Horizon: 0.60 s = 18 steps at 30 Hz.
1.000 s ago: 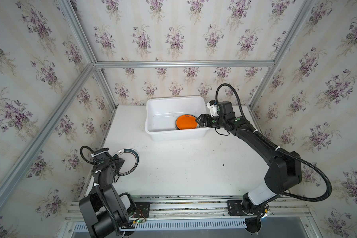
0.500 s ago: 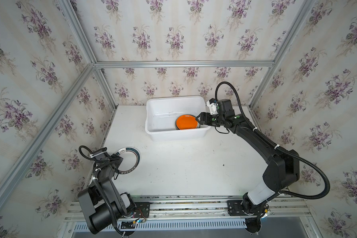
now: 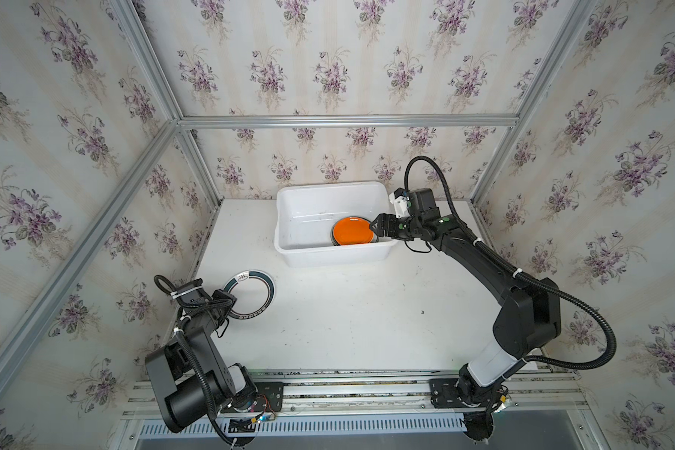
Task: Place the plates into the plastic bin on the countertop
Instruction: Move the plate to the middle-left of the table.
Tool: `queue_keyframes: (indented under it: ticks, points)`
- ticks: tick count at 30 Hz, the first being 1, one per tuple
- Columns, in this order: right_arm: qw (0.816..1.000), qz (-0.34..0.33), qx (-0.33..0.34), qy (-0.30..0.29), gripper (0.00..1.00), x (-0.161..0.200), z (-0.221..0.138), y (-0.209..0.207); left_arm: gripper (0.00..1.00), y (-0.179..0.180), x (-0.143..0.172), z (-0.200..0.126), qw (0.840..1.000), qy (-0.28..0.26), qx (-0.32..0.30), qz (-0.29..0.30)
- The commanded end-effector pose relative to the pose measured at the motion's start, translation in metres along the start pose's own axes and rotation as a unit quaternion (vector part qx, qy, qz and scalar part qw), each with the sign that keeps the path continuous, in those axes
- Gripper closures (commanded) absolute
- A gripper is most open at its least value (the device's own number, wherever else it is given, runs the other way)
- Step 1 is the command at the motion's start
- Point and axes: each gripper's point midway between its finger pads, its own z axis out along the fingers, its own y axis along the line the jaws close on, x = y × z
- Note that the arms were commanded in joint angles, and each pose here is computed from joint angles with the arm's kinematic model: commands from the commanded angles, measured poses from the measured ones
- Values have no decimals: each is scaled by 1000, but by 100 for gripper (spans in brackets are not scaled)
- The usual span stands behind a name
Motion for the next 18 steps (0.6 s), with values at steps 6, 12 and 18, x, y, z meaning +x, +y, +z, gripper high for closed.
queue_keyframes:
  ticks: [6,12,18]
  points:
    - [1000,0,-3,-3,26,-4,6,1,62,-1,30,6,998,69,11,-1]
    - [1000,1,0,-1,26,-3,8,-2,68,-4,29,6,998,65,9,12]
    - [1000,4,0,4,27,-1,11,-3,77,-9,31,8,997,75,15,8]
